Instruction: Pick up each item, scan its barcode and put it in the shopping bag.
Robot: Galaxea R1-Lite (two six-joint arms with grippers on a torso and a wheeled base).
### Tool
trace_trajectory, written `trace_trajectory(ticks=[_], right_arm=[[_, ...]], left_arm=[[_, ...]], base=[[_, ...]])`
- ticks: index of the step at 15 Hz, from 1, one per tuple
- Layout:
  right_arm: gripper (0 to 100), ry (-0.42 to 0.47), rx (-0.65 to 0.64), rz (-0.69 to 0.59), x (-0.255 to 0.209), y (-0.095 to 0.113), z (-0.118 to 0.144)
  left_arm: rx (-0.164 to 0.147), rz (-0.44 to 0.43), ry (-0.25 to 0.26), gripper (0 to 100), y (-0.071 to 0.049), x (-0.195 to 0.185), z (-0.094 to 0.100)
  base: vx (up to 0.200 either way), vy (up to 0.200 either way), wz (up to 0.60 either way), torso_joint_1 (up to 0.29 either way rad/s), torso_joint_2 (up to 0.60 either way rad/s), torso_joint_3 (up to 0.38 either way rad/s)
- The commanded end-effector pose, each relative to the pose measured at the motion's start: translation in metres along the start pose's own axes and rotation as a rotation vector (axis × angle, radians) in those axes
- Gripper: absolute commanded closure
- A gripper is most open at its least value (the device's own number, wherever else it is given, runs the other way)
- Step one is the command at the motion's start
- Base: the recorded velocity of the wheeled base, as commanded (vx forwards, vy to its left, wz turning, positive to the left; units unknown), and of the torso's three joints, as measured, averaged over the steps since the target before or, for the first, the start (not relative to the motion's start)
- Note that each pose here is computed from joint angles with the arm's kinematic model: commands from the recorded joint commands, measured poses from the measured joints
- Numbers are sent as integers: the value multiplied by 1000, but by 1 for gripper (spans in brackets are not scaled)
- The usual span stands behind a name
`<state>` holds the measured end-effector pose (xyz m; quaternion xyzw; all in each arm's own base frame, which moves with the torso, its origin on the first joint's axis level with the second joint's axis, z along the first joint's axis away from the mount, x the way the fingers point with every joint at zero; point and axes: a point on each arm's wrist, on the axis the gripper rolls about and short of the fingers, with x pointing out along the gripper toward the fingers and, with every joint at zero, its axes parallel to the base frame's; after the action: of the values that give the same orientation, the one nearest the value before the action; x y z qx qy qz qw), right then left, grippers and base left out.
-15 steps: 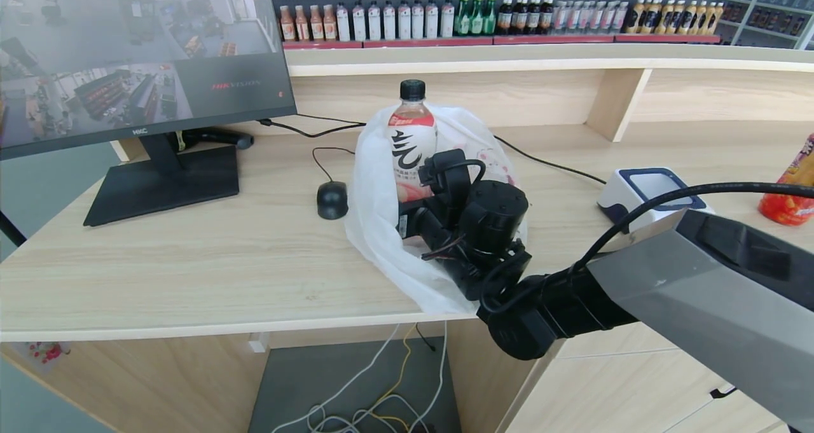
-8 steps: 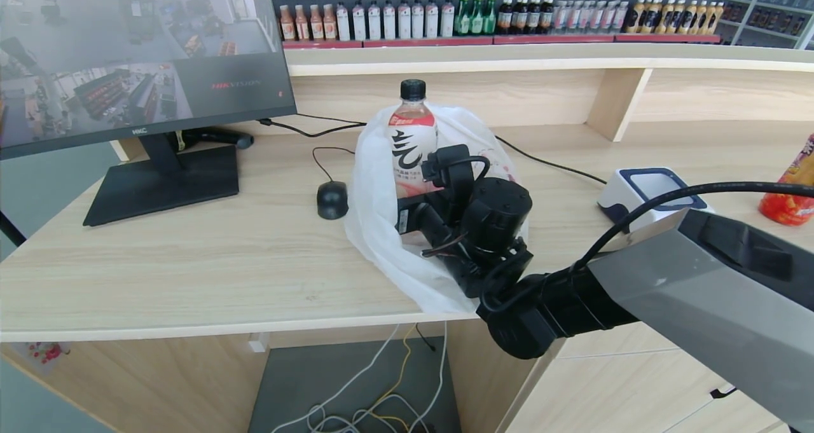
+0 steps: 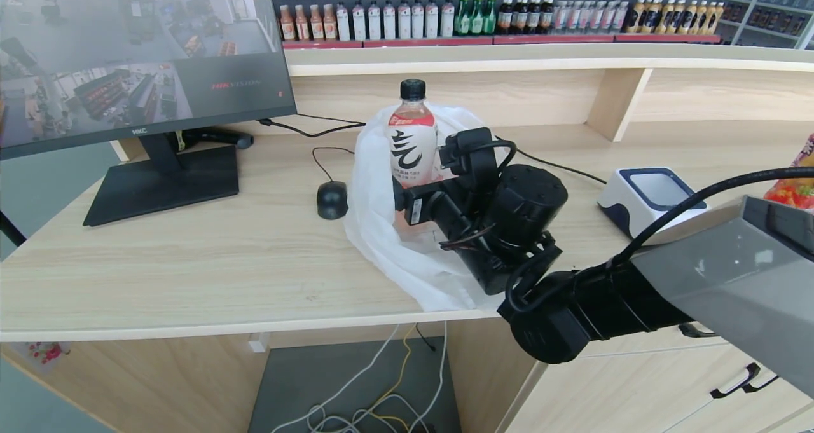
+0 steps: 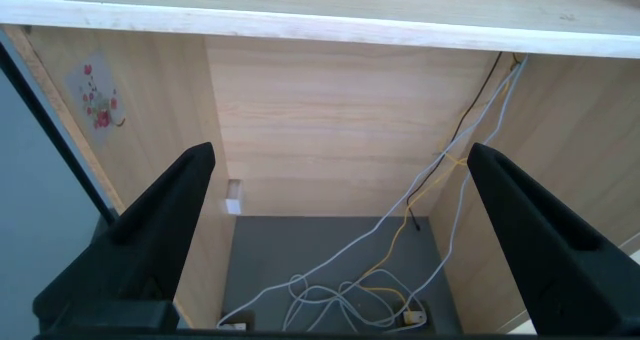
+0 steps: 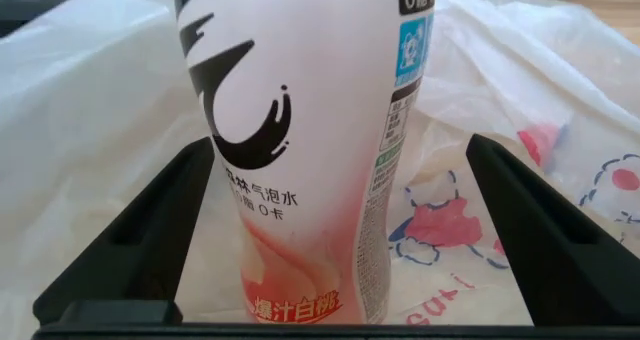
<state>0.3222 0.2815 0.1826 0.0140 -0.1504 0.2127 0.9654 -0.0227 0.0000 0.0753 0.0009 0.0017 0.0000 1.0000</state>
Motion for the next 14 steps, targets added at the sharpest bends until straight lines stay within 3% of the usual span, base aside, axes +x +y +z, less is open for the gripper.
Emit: trace_trajectory(ticks=[1, 7, 10, 11, 14], right_arm=[[0, -22, 5, -2, -11, -5, 16], [0, -7, 7, 1, -58, -21, 37], [0, -20, 21, 5, -96, -32, 28], [0, 16, 35, 7, -108, -34, 19], [0, 34, 72, 18, -130, -41, 28]], left_arm=[[0, 0, 0, 0, 0, 0, 0], [0, 0, 0, 0, 0, 0, 0], [0, 0, 0, 0, 0, 0, 0], [0, 0, 0, 0, 0, 0, 0], [-2, 0, 0, 0, 0, 0, 0]], base=[[0, 0, 0, 0, 0, 0], [0, 0, 0, 0, 0, 0], [0, 0, 0, 0, 0, 0], [0, 0, 0, 0, 0, 0], [0, 0, 0, 0, 0, 0]])
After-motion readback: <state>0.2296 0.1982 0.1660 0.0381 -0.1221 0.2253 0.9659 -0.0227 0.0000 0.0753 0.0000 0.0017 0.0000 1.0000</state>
